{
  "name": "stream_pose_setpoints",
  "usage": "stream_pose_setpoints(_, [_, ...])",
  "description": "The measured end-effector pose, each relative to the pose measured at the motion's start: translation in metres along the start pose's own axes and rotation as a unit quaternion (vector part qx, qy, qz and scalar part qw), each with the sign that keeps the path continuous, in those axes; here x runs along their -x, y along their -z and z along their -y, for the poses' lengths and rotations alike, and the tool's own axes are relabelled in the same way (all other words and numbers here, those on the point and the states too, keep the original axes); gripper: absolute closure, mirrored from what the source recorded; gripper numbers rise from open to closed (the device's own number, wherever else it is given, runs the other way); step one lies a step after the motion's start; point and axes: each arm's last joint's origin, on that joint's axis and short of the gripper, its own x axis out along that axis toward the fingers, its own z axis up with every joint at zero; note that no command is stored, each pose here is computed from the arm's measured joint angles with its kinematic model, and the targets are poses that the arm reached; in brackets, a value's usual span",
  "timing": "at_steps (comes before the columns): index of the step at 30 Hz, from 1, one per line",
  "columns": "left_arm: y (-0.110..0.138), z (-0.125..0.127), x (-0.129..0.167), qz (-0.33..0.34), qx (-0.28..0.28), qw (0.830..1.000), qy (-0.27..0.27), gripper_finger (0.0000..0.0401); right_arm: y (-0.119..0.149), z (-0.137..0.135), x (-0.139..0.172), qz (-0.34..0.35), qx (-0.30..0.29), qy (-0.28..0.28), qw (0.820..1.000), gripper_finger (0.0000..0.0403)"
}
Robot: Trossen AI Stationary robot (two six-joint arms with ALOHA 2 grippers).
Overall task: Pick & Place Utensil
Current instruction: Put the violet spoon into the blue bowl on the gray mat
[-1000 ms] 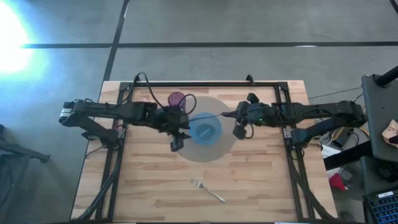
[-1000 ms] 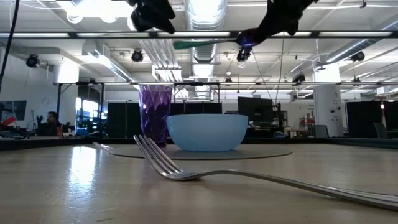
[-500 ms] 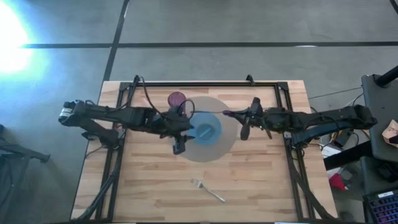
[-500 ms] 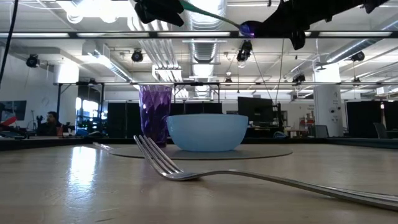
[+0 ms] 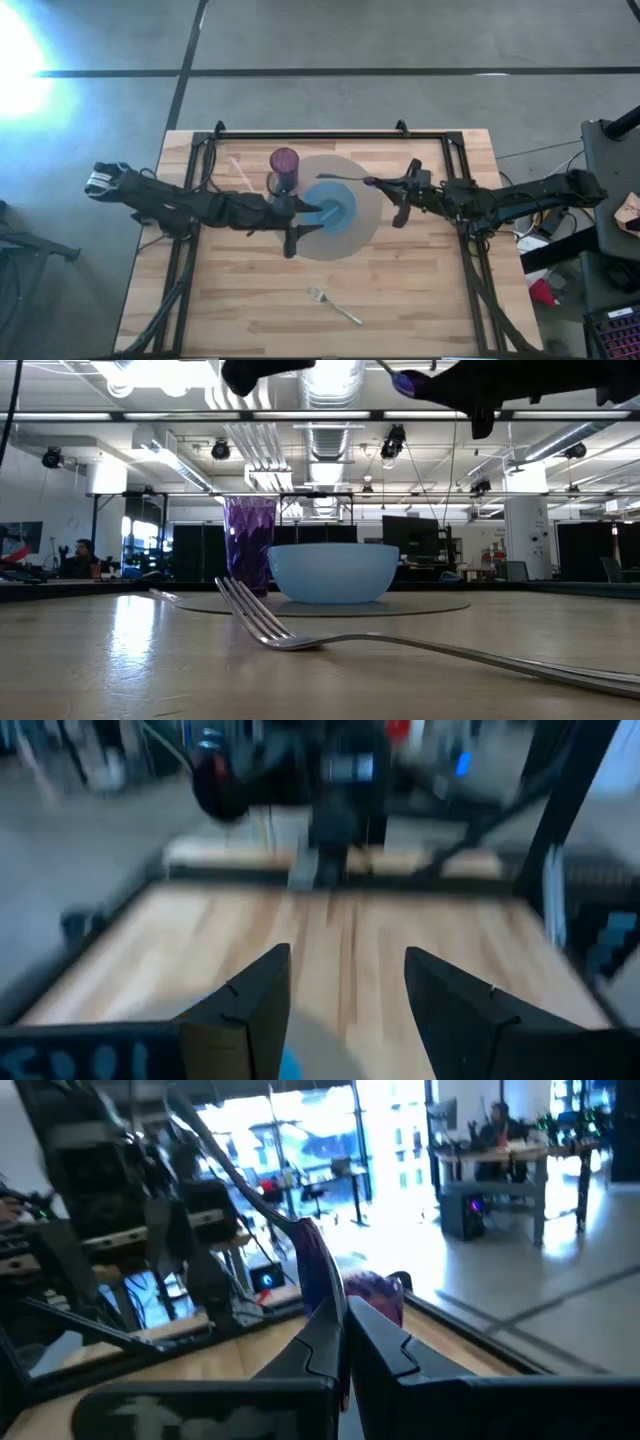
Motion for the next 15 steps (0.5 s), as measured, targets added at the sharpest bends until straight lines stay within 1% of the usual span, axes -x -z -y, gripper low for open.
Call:
stream_pose_setpoints(2, [0.007,-0.001,0.001,0.054,0.0,0.999,0.003,0.0213,0.0,-0.001,0.002,0.017,0.001,-0.009,1.0,0.0394])
stream_pose_setpoints(5, [0.017,-0.003,0.004,0.108,0.0,0.994,-0.004,0.0213,0.003,-0.004,0.005,0.035,0.007,-0.022,0.999,0.0394])
stream_pose_setpoints(10, [0.035,-0.004,0.003,0.135,-0.01,0.991,-0.009,0.0213,0.009,-0.006,0.011,0.058,-0.001,-0.044,0.997,0.0394])
stream_pose_setpoints(15, [0.039,-0.002,-0.005,0.169,-0.028,0.985,-0.013,0.0213,0.021,-0.007,0.011,0.077,-0.012,-0.065,0.995,0.0394])
